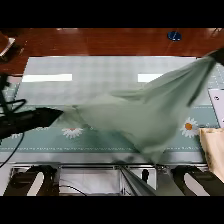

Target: Fold the shirts.

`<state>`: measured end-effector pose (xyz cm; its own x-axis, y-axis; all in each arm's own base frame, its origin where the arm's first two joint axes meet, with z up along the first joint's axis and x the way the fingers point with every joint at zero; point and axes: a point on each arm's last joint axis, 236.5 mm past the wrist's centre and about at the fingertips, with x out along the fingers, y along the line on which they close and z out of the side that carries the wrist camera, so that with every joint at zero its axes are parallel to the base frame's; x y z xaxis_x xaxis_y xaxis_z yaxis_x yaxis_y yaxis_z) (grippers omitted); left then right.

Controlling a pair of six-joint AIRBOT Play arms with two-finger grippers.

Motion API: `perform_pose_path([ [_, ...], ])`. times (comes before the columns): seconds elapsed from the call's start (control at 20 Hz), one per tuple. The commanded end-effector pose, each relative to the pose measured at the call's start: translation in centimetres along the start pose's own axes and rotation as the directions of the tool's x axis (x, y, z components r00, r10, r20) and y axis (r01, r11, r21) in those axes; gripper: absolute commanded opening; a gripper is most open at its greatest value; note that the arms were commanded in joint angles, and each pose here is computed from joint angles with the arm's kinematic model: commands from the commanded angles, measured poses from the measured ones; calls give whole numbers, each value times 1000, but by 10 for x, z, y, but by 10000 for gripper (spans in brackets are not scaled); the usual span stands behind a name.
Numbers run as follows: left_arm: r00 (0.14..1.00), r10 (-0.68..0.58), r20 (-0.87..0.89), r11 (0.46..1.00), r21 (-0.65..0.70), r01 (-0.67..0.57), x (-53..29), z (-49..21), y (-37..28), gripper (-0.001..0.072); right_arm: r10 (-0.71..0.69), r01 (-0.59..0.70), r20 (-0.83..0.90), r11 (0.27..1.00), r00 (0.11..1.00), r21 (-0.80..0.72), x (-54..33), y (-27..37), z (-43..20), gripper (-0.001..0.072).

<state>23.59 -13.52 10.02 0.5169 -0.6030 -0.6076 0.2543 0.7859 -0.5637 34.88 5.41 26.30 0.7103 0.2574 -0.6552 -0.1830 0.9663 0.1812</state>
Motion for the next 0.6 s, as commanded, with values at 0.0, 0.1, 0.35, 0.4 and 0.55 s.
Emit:
perform_pose_path([
  [0.0, 996, 48, -81, 991, -121, -58, 59, -42, 47, 15, 218, -212, -31, 970, 976, 122, 101, 19, 11, 17],
  [0.1, 992, 94, -81, 982, -154, -106, 83, -41, 68, 15, 280, -259, -76, 943, 957, 207, 152, 18, 10, 17],
  [0.35, 986, 150, -78, 923, -345, -168, 127, -34, 109, 345, 300, -224, -179, 910, 937, 350, 230, -4, -10, 382],
  [0.4, 984, 142, -106, 924, -343, -170, 130, -36, 108, 506, 294, -212, -192, 910, 936, 357, 233, -10, -14, 413],
  [0.55, 971, 134, -200, 957, -227, -179, 108, -20, 112, 509, 239, -132, -287, 929, 928, 344, 204, -48, -35, 411],
])
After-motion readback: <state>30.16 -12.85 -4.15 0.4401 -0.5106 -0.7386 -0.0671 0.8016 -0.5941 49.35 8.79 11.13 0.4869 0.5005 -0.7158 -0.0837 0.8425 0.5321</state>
